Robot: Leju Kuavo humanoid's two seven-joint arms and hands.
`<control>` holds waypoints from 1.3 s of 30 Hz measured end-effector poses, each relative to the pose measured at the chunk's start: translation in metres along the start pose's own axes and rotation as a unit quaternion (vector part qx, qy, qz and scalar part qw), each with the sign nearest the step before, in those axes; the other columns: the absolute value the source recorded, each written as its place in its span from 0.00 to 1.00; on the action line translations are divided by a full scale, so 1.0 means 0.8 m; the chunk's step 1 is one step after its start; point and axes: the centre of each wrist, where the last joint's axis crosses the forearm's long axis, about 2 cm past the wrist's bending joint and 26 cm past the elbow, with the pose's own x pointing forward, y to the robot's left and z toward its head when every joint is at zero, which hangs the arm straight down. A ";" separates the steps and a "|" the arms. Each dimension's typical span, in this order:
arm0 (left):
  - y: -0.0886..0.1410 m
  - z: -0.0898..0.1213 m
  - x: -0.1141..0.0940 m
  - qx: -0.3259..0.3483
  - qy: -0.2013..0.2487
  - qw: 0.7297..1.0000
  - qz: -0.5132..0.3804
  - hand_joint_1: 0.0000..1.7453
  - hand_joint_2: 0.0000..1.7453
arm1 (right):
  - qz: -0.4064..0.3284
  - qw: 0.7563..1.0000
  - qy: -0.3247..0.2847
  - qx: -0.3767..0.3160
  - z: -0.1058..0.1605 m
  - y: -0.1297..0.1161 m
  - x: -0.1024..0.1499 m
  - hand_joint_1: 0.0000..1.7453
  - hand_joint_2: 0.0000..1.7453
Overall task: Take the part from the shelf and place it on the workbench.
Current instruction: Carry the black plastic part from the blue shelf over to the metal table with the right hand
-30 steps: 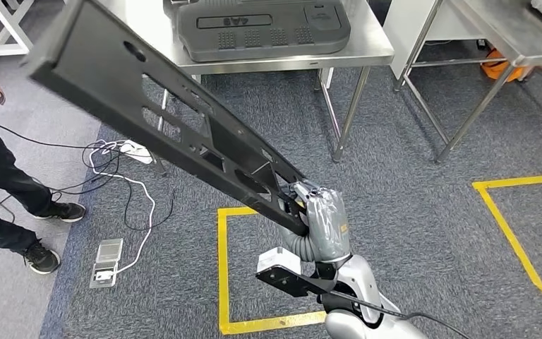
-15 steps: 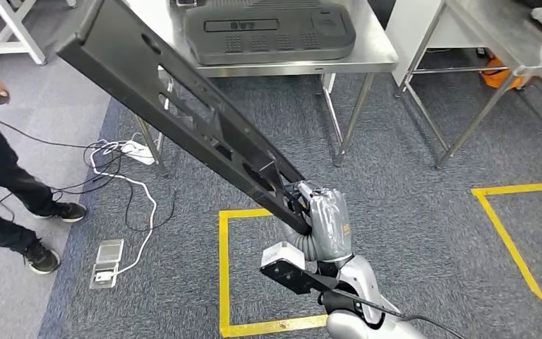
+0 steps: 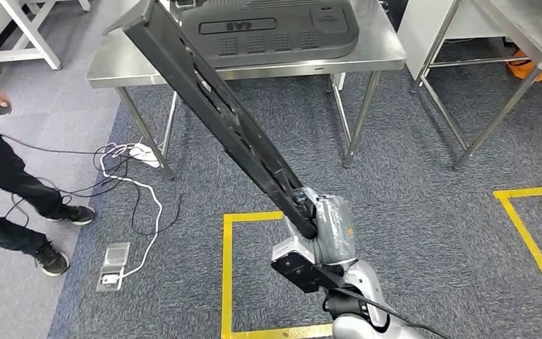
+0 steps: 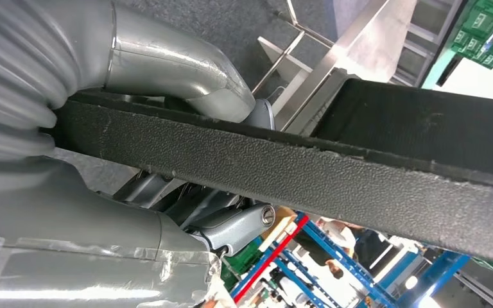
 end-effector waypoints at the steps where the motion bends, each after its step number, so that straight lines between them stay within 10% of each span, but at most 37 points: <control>1: 0.000 0.000 0.000 0.000 0.001 1.000 0.000 0.00 1.00 | 0.001 1.000 0.000 0.001 0.001 0.000 0.000 1.00 1.00; 39: 0.002 0.003 -0.005 0.011 0.010 1.000 -0.009 0.00 1.00 | 0.001 0.999 0.005 -0.044 0.011 -0.012 -0.010 1.00 1.00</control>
